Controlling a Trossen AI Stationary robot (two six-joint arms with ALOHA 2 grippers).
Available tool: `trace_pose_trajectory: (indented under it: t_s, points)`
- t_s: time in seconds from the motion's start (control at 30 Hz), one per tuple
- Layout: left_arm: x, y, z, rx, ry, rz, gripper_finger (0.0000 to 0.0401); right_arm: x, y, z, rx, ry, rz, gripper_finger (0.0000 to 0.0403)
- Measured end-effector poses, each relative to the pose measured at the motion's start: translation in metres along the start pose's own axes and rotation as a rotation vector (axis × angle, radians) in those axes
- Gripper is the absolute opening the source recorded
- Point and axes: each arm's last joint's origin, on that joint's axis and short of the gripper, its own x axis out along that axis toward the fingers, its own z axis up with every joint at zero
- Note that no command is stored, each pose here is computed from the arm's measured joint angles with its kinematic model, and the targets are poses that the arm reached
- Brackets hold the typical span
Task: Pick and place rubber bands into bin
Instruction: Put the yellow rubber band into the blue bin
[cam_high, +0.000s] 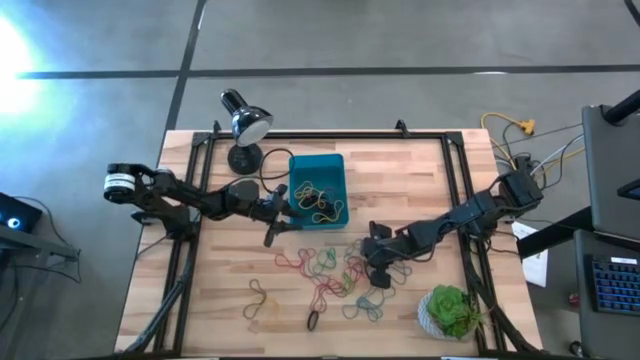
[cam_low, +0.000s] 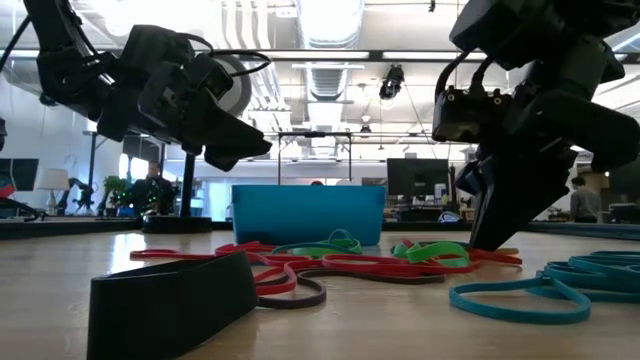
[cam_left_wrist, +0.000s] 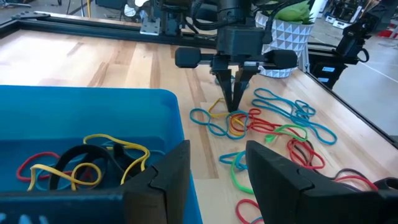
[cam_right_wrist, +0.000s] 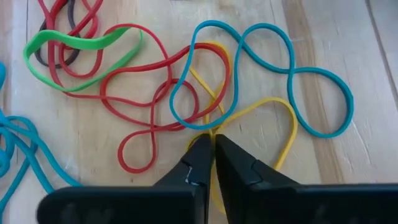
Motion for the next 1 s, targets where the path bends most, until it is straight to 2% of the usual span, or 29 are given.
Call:
trace_pose_trajectory:
  t_s: [0.17, 0.33, 0.77, 1.0]
  points:
    - [0.000, 0.000, 0.000, 0.001, 0.000, 0.001, 0.0141, -0.005, 0.000, 0.001, 0.001, -0.016, -0.003, 0.0009]
    - [0.000, 0.000, 0.000, 0.002, 0.000, 0.001, 0.0141, -0.024, 0.000, 0.001, -0.021, -0.037, 0.006, 0.0008]
    - [0.000, 0.000, 0.000, 0.006, -0.002, 0.001, 0.0141, -0.085, 0.000, 0.016, -0.063, -0.277, -0.049, 0.0008]
    - [0.000, 0.000, 0.000, 0.008, -0.005, 0.001, 0.0141, -0.111, 0.003, 0.030, -0.167, -0.415, -0.113, 0.0008]
